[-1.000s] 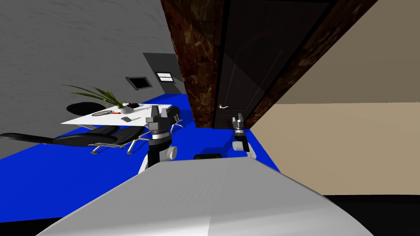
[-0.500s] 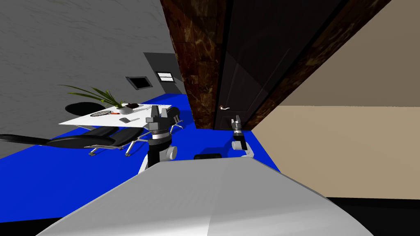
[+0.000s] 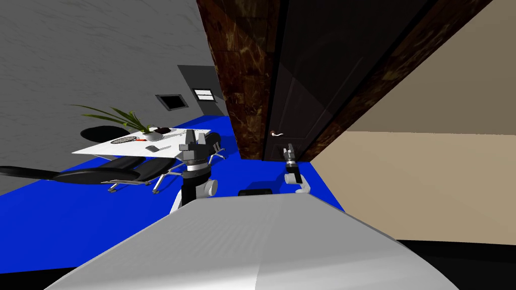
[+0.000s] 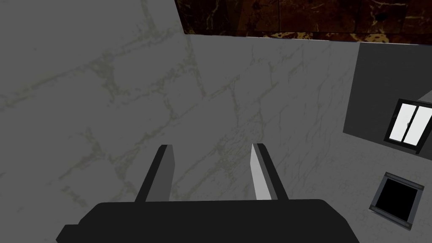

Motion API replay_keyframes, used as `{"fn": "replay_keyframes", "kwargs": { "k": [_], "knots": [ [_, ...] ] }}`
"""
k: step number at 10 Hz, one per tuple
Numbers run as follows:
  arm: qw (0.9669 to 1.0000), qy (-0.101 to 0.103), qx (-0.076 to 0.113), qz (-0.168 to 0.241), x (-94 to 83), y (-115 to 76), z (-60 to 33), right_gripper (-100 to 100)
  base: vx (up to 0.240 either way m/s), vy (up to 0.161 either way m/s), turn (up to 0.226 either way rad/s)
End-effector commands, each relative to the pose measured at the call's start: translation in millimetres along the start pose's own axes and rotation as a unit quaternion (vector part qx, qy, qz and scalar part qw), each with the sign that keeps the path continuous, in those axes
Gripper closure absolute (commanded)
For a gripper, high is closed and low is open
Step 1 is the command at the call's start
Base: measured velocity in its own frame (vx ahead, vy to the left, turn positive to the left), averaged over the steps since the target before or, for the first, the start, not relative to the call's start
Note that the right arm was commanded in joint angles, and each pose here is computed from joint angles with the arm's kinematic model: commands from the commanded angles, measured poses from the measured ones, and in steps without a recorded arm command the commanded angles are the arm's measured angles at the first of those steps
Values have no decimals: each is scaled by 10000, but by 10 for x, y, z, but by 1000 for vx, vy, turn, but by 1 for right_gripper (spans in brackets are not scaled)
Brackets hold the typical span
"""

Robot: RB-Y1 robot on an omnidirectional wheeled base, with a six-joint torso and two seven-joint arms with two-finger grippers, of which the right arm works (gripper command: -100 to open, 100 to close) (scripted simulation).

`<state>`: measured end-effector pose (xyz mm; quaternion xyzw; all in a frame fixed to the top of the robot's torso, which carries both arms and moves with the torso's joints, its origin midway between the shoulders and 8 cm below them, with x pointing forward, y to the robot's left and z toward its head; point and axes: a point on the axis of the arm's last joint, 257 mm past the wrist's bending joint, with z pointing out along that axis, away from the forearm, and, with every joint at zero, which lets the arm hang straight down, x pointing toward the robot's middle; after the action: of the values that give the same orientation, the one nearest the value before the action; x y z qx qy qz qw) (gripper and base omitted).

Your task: Pull the door open

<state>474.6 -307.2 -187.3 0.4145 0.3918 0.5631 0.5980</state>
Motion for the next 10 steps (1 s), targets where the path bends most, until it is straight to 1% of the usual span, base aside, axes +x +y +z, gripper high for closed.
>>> {"fn": "replay_keyframes", "kwargs": {
  "k": [1,6,7,10],
  "knots": [
    [9999,-9,129,-41,-27,-142,4,-100,101,-5,16],
    [9985,-46,518,-160,-132,-550,-17,-100,105,-7,23],
    [9985,-46,518,-160,-132,-550,-17,-100,60,-3,5],
    [9970,-71,735,-228,-198,-768,-39,-100,74,-2,18]
  ]
}}
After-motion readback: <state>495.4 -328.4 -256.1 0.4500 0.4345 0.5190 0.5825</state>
